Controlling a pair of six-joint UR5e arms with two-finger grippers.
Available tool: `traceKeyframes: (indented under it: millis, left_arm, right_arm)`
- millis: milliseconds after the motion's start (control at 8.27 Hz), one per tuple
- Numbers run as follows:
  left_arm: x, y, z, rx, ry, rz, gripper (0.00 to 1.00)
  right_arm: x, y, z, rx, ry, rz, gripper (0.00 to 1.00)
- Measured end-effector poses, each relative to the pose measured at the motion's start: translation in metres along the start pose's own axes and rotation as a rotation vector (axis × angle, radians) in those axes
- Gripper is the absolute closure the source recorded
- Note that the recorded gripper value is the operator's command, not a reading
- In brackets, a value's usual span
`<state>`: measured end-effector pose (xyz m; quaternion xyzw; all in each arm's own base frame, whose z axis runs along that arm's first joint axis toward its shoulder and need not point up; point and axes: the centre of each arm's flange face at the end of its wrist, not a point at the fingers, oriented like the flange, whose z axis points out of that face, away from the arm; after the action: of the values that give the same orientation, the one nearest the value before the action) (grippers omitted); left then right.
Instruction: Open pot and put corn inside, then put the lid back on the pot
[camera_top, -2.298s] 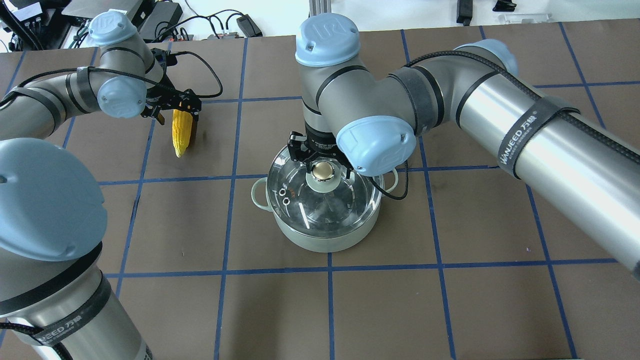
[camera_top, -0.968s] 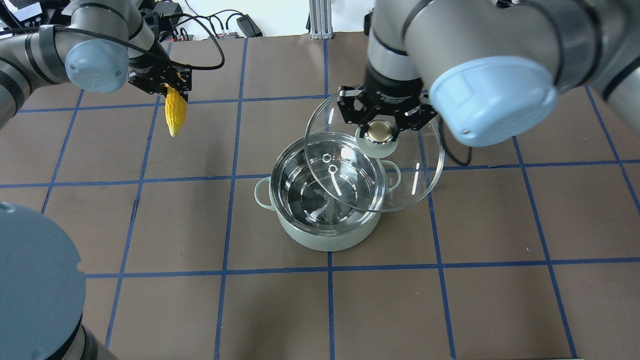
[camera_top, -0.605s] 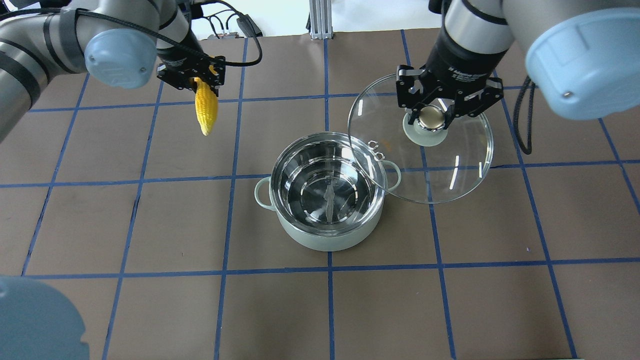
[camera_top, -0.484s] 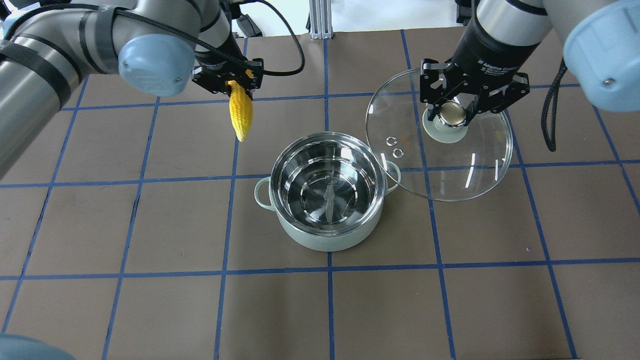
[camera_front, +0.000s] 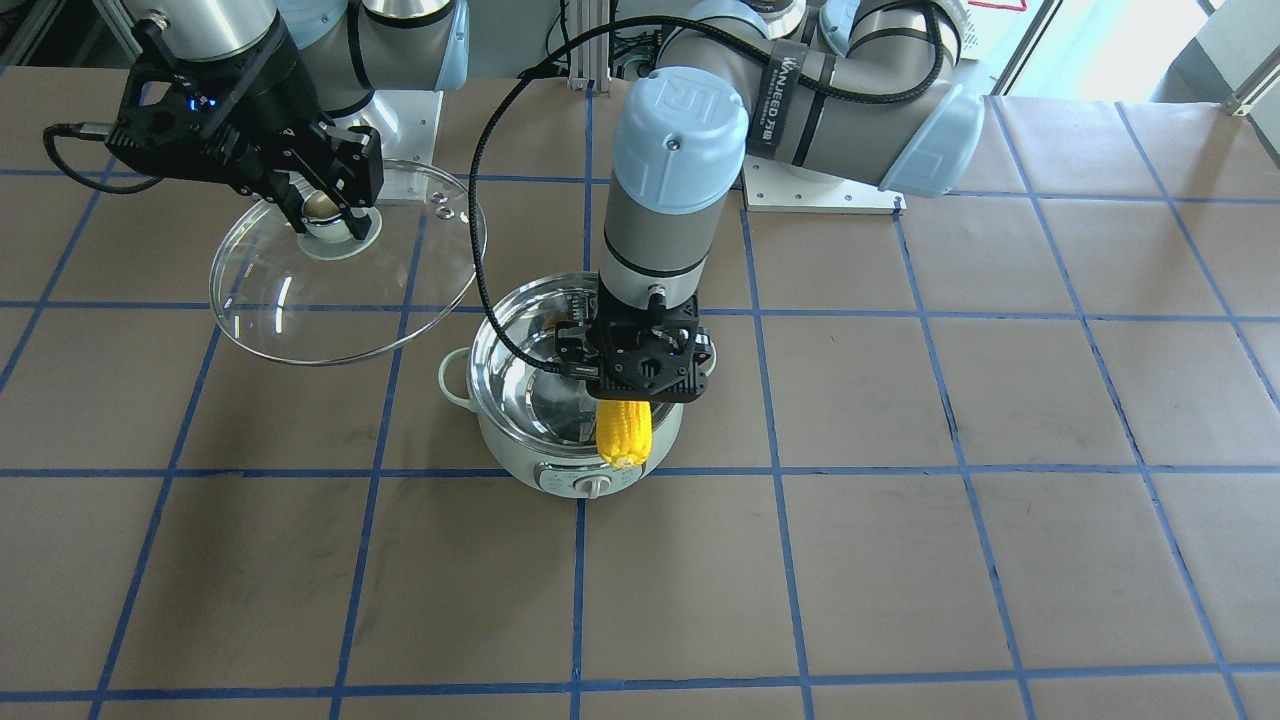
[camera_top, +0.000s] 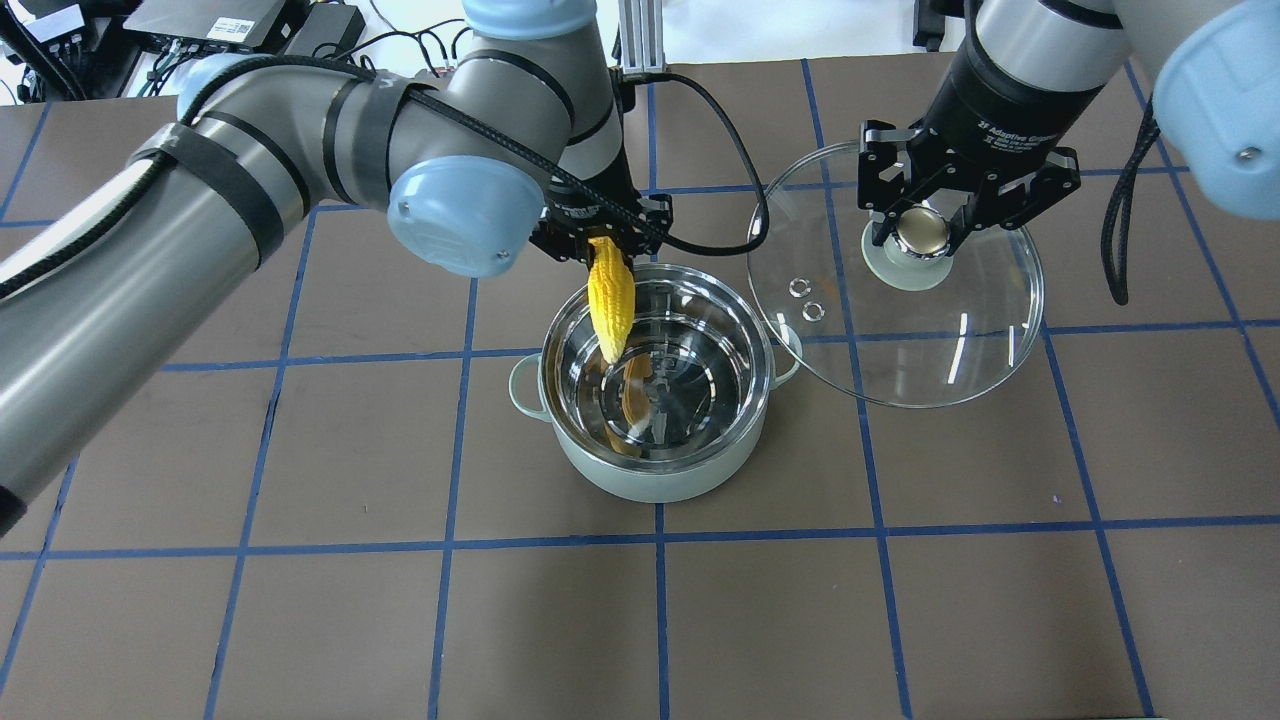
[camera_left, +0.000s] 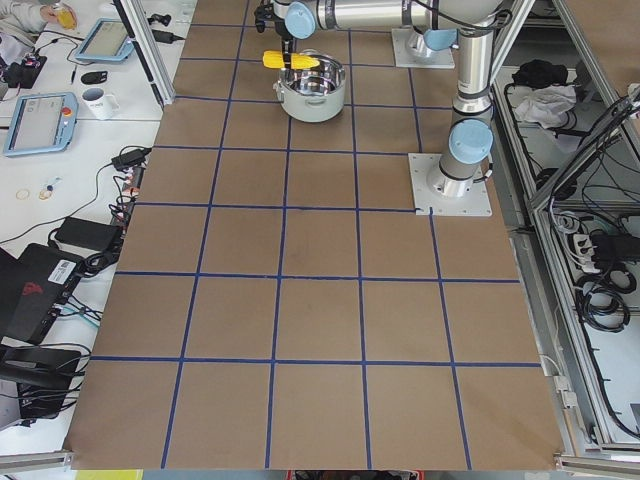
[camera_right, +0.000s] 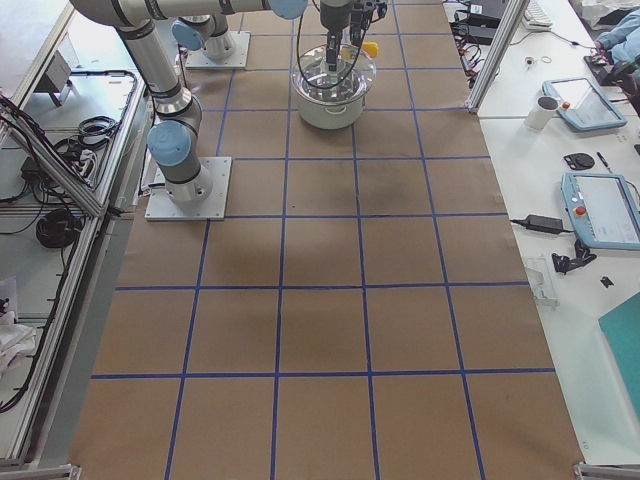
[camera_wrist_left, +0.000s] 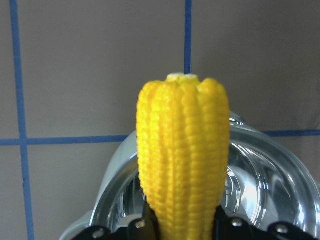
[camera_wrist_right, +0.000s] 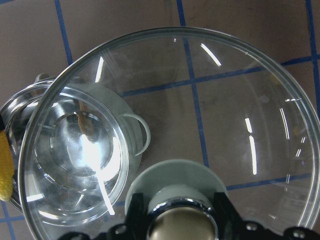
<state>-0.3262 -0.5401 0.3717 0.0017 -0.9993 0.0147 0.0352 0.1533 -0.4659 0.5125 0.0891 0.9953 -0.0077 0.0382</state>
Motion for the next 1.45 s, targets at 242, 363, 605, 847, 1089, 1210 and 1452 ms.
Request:
traceKeyframes:
  millis: [242,363,605,847,1089,1210,1452]
  left_arm:
    - [0.016,0.023,0.028,-0.059,-0.002,0.016,1.0]
    - [0.016,0.029,0.039,-0.082,-0.009,0.018,0.81]
    - [0.016,0.035,0.057,-0.112,-0.02,0.015,0.21]
    - [0.017,0.035,0.062,-0.118,-0.022,0.004,0.0]
    - [0.016,0.036,0.057,-0.11,-0.021,-0.028,0.0]
    - [0.015,0.036,0.052,-0.103,-0.02,-0.037,0.0]
    - [0.007,0.03,0.029,-0.074,-0.017,-0.038,0.0]
  right_arm:
    - [0.001,0.0,0.0,-0.003,0.008,-0.006,0.73]
    - [0.004,-0.001,0.0,0.002,0.024,-0.013,0.73]
    - [0.008,-0.001,-0.002,0.014,0.059,-0.046,0.73]
    - [0.009,0.0,-0.003,0.014,0.068,-0.054,0.73]
    - [0.01,0.0,-0.003,0.011,0.07,-0.055,0.73]
    - [0.01,0.0,-0.003,0.01,0.07,-0.055,0.73]
    - [0.008,0.001,-0.003,0.01,0.065,-0.055,0.73]
